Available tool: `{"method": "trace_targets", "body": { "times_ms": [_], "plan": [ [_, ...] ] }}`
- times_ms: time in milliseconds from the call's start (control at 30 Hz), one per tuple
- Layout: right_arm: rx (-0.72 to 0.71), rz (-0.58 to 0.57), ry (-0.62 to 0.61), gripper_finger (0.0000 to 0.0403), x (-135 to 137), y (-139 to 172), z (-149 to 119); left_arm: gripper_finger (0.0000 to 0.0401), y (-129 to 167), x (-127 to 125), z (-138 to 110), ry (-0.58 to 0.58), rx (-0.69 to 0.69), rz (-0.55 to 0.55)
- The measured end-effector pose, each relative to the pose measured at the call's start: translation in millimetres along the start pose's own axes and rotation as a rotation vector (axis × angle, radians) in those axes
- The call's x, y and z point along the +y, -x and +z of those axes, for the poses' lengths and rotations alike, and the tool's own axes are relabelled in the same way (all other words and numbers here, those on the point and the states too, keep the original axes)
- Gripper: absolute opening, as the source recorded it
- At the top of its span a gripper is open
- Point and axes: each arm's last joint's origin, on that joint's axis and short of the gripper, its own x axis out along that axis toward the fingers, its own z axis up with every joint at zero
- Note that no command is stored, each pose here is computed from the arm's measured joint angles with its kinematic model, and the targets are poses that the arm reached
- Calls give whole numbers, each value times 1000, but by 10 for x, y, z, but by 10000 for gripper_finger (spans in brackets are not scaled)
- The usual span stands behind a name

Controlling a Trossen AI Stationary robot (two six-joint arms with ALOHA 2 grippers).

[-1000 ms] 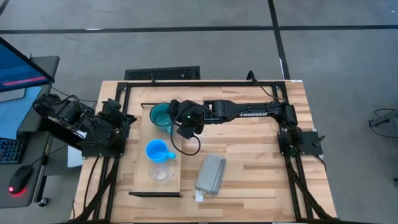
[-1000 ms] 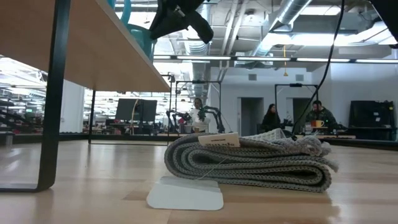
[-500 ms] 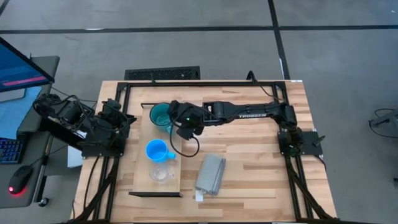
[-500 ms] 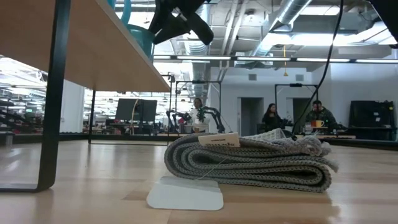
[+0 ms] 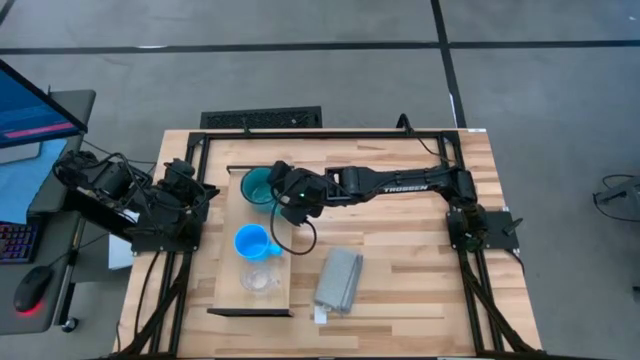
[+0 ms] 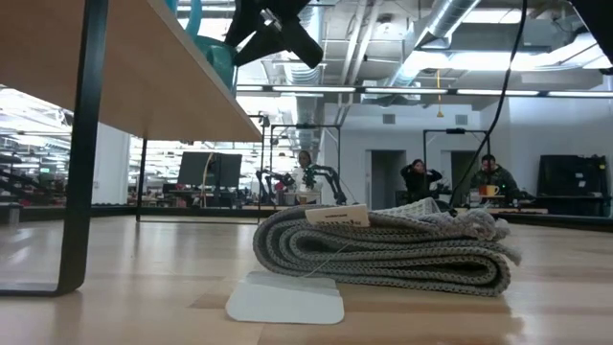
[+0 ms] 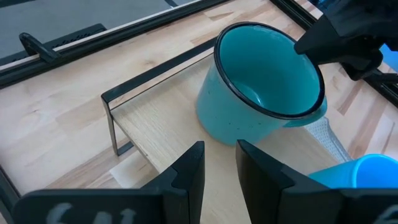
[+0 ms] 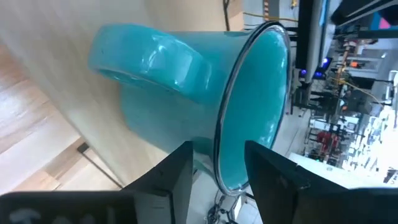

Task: Stack small to large cups/mugs on shelf
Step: Put the blue mug on the shelf

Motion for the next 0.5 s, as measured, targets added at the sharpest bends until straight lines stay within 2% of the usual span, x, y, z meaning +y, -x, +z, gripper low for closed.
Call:
{"method": "trace_targets", "body": {
  "times_ms": [500],
  "plan": [
    [32,-23,18,164,-37,-21,-74,82,-1,-5,-7,0,23,-9]
  ]
}}
